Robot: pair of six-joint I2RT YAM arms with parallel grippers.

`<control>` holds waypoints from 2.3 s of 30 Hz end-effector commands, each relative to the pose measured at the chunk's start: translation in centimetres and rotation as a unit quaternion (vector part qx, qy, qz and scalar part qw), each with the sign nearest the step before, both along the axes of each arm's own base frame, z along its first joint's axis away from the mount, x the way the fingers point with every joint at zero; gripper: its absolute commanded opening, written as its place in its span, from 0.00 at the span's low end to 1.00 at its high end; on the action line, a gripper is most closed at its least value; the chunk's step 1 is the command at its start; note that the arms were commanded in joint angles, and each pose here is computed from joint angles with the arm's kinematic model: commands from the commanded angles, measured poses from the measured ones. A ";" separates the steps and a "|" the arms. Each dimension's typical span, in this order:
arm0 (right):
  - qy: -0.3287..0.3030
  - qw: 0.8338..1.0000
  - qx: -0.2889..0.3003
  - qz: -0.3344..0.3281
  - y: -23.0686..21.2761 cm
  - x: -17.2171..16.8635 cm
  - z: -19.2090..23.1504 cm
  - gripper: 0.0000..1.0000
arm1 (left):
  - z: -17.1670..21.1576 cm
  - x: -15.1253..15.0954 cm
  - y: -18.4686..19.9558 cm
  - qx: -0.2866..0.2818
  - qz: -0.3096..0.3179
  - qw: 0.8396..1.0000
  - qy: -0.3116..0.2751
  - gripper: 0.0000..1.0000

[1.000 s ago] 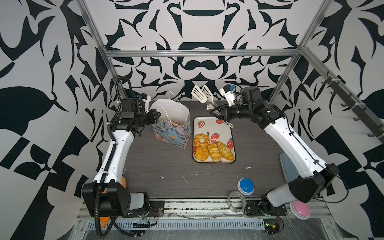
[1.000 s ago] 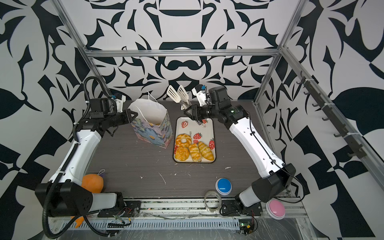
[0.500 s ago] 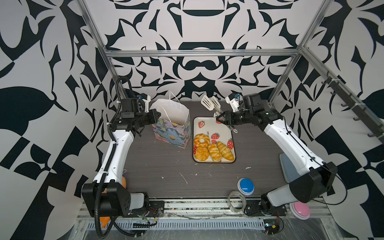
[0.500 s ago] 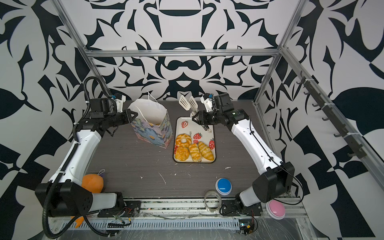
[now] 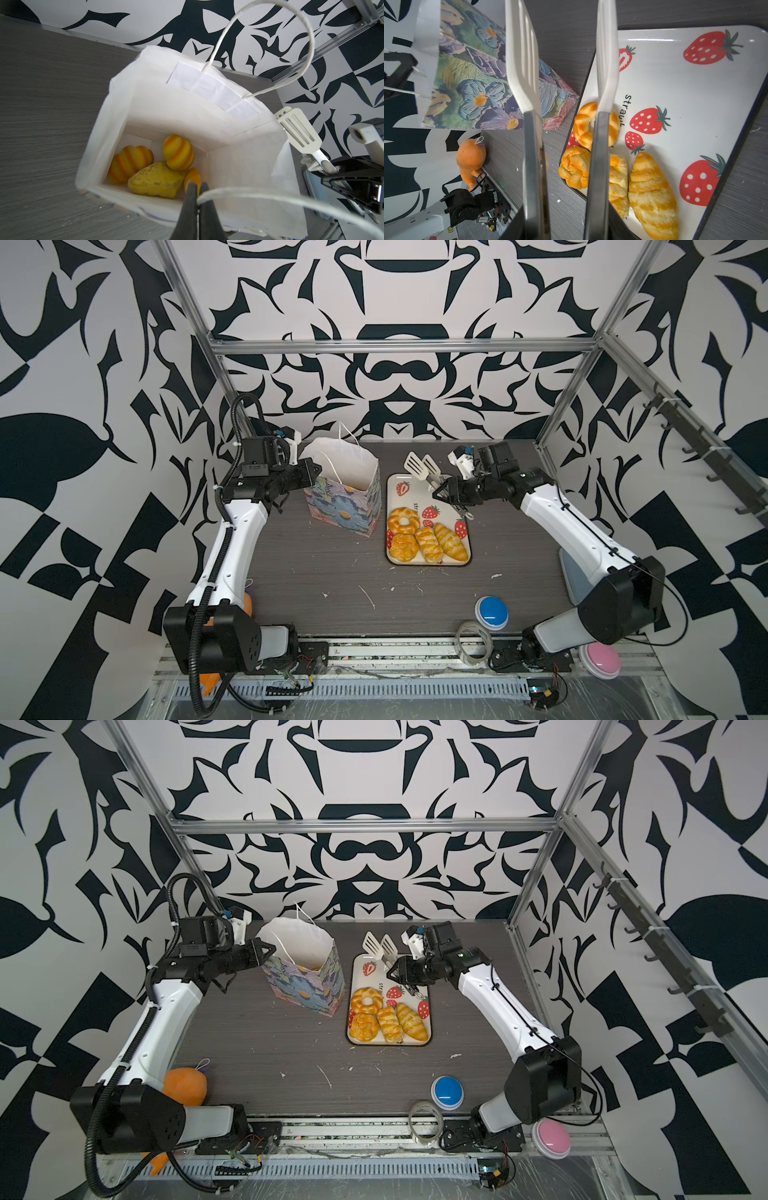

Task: Place the fake bread into the paper bag
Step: 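Withdraw the empty tongs with the right gripper back over the tray, then lower the tongs with the right gripper onto the ring-shaped bun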

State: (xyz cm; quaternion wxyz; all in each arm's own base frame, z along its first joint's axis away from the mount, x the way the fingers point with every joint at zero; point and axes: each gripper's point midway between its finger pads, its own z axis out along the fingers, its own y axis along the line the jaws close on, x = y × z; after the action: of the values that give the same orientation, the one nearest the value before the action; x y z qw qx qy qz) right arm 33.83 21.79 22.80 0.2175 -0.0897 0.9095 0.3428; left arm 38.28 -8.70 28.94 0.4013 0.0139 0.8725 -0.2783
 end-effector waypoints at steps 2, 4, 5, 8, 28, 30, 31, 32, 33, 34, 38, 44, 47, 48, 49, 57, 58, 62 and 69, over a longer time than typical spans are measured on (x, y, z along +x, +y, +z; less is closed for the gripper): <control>-0.012 1.000 0.022 0.001 0.6 1.0 -0.1 0.47 | -0.2 -0.4 -0.2 -0.009 -0.006 1.000 0.004 0.02; 0.001 1.000 0.019 0.000 0.6 0.9 -1.1 0.46 | -0.2 -0.4 -0.2 -0.008 -0.005 1.000 0.004 0.02; 0.007 1.000 0.019 0.000 0.6 0.8 -1.6 0.46 | -0.2 -0.4 -0.2 -0.009 -0.005 1.000 0.003 0.02; 0.027 0.999 0.016 0.001 0.7 0.5 -3.1 0.46 | -0.3 -0.4 -0.2 -0.008 -0.005 1.000 0.005 0.01; 0.106 0.993 -0.041 0.013 -0.1 -3.4 -9.1 0.46 | -0.4 -0.3 -0.3 -0.012 -0.008 1.000 0.007 0.02; 0.106 0.993 -0.045 0.016 0.0 -3.5 -9.3 0.46 | -0.4 -0.3 -0.4 -0.013 -0.008 1.000 0.007 0.02; 0.108 0.993 -0.048 0.016 0.0 -3.5 -9.4 0.46 | -0.4 -0.3 -0.3 -0.013 -0.008 1.000 0.007 0.02; 0.109 0.993 -0.052 0.016 -0.2 -3.6 -9.6 0.46 | -0.3 -0.3 -0.3 -0.012 -0.007 1.000 0.007 0.02; 0.111 0.992 -0.055 0.017 -0.2 -3.7 -9.8 0.46 | -0.3 -0.3 -0.3 -0.012 -0.007 1.000 0.005 0.02; 0.112 0.992 -0.059 0.017 -0.3 -3.8 -10.0 0.46 | -0.3 -0.4 -0.3 -0.012 -0.007 1.000 0.005 0.02; 0.118 0.991 -0.064 0.019 -0.3 -4.0 -10.5 0.46 | -0.3 -0.3 -0.3 -0.013 -0.008 1.000 0.006 0.02; 0.127 0.989 -0.071 0.020 -0.5 -4.4 -11.4 0.46 | -0.4 -0.3 -0.4 -0.014 -0.008 1.000 0.008 0.02; 0.130 0.989 -0.073 0.024 -0.4 -4.6 -11.6 0.46 | -0.4 -0.3 -0.4 -0.014 -0.009 1.000 0.008 0.02; 0.130 0.988 -0.073 0.024 -0.3 -4.6 -11.6 0.45 | -0.5 -0.3 -0.4 -0.014 -0.008 1.000 0.009 0.02; 0.130 0.988 -0.074 0.026 -0.3 -4.7 -11.7 0.45 | -0.5 -0.2 -0.4 -0.014 -0.009 1.000 0.009 0.02; 0.135 0.987 -0.084 0.026 -0.3 -4.6 -12.4 0.45 | -0.5 -0.3 -0.4 -0.014 -0.008 1.000 0.008 0.02; 0.135 0.987 -0.086 0.026 -0.3 -4.6 -12.4 0.45 | -0.5 -0.3 -0.4 -0.014 -0.008 1.000 0.009 0.02; 0.133 0.987 -0.089 0.026 -0.3 -4.5 -12.4 0.45 | -0.5 -0.3 -0.4 -0.014 -0.008 1.000 0.009 0.02; 0.128 0.986 -0.104 0.032 -0.3 -4.5 -12.0 0.44 | -0.6 -0.3 -0.4 -0.014 -0.009 1.000 0.010 0.02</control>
State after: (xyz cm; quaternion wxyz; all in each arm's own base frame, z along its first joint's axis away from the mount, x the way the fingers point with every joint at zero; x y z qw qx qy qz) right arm 28.97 21.25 9.75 0.0653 -0.0795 0.9575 0.2694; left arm 38.23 -8.88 29.02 0.4005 0.0155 0.8709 -0.2844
